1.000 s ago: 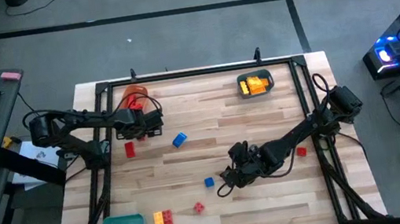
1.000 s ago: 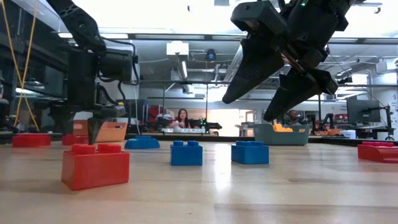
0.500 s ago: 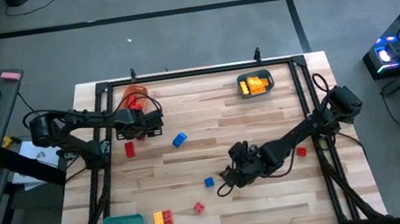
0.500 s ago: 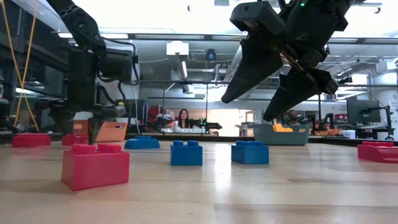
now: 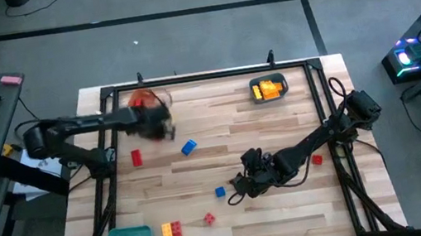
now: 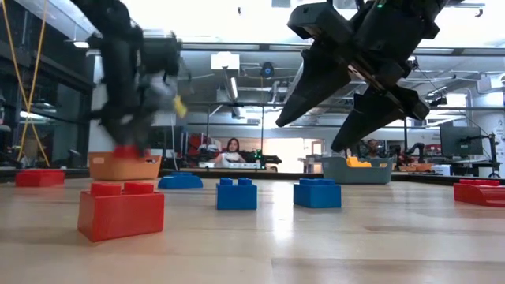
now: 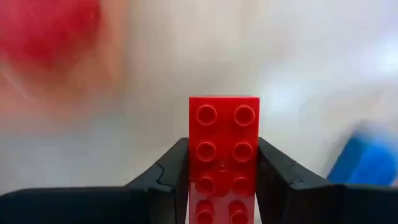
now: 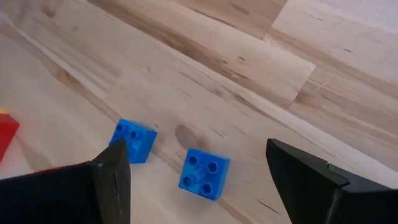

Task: Sort blocks
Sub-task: Put the red game piece into the orange bin

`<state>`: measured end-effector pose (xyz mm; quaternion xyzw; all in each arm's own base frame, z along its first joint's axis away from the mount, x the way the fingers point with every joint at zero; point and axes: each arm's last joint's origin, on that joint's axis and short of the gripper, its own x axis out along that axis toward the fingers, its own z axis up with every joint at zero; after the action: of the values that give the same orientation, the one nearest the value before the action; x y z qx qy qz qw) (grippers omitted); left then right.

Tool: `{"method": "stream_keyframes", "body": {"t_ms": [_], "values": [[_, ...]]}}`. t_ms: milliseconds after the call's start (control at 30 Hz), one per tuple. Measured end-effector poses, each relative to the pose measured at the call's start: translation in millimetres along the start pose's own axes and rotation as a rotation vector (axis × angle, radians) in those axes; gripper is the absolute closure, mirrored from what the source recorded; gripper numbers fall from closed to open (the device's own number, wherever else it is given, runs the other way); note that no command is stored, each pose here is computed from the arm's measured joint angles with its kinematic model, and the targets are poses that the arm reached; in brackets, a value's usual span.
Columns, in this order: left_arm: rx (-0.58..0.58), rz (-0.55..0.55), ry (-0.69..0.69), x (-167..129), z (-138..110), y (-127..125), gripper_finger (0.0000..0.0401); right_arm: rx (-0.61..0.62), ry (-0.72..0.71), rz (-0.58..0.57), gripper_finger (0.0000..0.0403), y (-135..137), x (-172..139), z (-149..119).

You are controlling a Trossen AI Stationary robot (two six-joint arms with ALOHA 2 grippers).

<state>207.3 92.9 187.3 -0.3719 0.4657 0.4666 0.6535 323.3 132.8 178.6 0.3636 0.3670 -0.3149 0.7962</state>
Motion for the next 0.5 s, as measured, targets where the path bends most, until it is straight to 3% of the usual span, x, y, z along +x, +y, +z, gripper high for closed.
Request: {"method": "stream_keyframes", "body": {"t_ms": [133,233,400,500], "values": [[0.001,0.022,-0.177,-36,32,11,0.0298,0.028,-0.011,0.003,0.0145,0,2,5],[0.008,0.123,-0.259,-47,50,28,0.0298,0.05,-0.012,0.018,0.0145,1,4,10],[0.027,0.26,-0.167,-31,65,55,0.0298,0.083,-0.02,0.054,0.0145,4,7,16],[0.067,0.264,-0.1,-21,71,61,0.0298,0.099,-0.013,0.077,0.0145,6,8,19]]}}
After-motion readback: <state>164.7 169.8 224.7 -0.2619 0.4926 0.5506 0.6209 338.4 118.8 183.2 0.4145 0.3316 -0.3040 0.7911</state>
